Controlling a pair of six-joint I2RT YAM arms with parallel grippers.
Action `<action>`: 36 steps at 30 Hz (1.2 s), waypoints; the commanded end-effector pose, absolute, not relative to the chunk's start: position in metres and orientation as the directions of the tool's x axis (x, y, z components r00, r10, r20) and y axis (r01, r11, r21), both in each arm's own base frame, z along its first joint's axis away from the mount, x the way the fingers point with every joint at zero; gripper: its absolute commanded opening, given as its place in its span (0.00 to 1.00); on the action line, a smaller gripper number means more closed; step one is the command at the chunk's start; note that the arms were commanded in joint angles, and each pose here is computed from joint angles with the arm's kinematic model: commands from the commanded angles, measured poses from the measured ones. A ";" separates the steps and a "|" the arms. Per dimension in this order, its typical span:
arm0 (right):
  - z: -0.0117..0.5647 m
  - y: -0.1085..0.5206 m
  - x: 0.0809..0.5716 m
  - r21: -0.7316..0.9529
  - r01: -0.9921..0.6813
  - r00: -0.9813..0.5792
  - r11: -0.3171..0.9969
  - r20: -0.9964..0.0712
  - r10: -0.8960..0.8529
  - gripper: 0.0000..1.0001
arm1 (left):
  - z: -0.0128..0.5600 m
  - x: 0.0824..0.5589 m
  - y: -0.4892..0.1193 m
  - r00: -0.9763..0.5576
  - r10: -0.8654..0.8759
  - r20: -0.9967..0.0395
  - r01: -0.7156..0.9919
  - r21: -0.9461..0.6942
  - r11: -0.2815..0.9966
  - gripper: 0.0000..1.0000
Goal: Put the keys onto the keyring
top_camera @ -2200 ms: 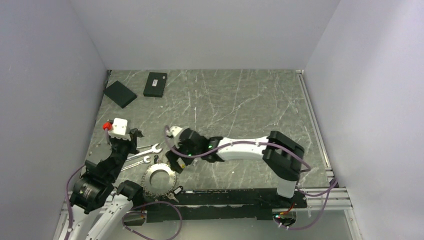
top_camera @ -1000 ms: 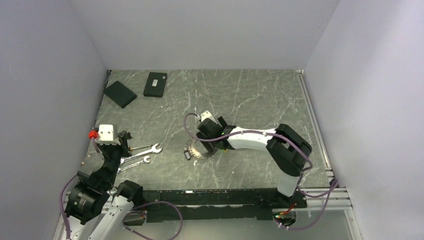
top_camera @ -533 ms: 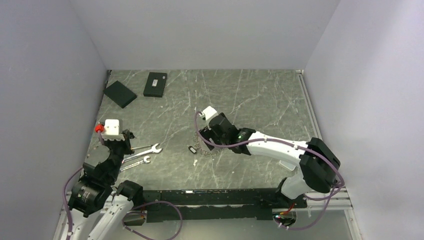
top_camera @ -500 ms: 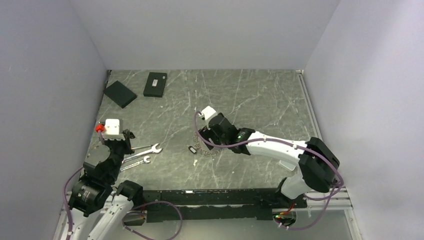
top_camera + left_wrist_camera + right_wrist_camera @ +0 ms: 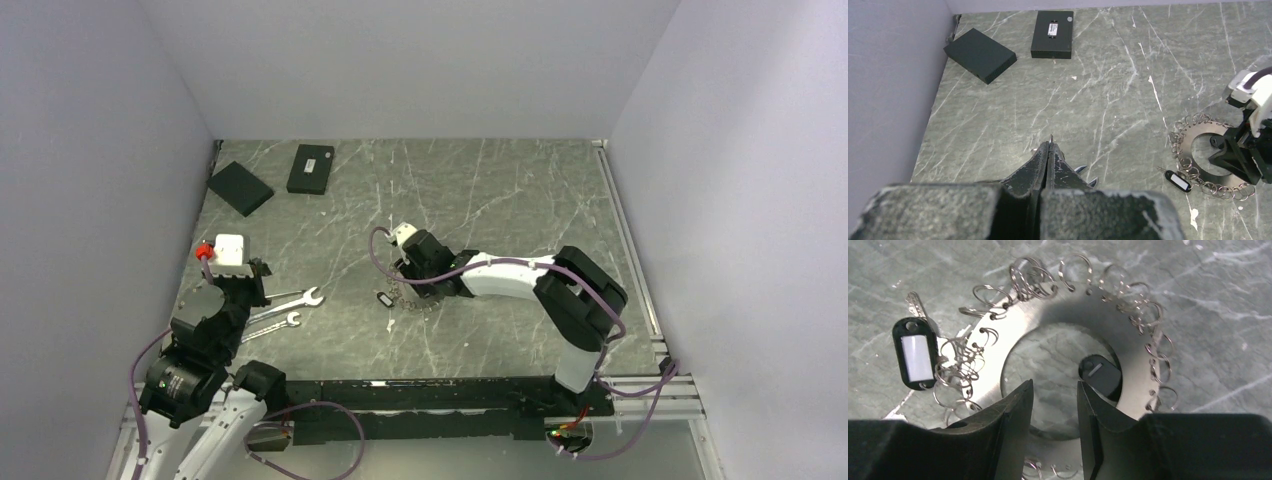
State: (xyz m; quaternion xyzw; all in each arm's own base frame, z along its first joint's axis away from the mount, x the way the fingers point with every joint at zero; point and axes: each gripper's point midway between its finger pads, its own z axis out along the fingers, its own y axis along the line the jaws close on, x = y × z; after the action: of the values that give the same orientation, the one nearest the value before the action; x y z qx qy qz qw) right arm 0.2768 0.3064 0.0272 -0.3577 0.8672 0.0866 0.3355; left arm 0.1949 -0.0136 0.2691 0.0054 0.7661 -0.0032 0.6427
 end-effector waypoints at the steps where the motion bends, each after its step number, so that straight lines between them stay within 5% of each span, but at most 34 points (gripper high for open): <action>1: 0.027 0.329 0.280 -0.047 -0.725 -0.500 0.687 -0.650 -0.572 0.40 | 0.285 0.198 -0.014 -0.128 0.002 -0.992 0.014 0.000 1.000 0.00; 16: 0.034 0.353 0.237 0.174 -0.788 -0.554 0.590 -0.619 -0.557 0.40 | 0.287 0.197 -0.012 -0.113 0.002 -0.994 0.009 0.001 1.000 0.00; 23: 0.077 0.349 0.264 0.052 -0.781 -0.468 0.623 -0.710 -0.527 0.49 | 0.288 0.195 -0.013 -0.108 -0.003 -0.994 0.017 -0.004 1.000 0.00; 30: 0.107 0.348 0.239 0.062 -0.852 -0.380 0.520 -0.756 -0.533 0.64 | 0.292 0.189 -0.012 -0.083 -0.017 -0.996 0.025 -0.019 0.999 0.00; 36: 0.097 0.333 0.221 0.125 -0.813 -0.481 0.568 -0.694 -0.536 0.57 | 0.295 0.186 -0.014 -0.069 -0.026 -0.997 0.039 -0.029 0.999 0.00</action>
State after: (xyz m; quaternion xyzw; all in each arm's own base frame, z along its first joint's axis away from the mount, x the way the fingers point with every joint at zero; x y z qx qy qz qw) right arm 0.2391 0.3437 0.1077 -0.4152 0.8122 0.2213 0.3449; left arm 0.1884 -0.0115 0.2762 0.0088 0.7528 -0.0065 0.6581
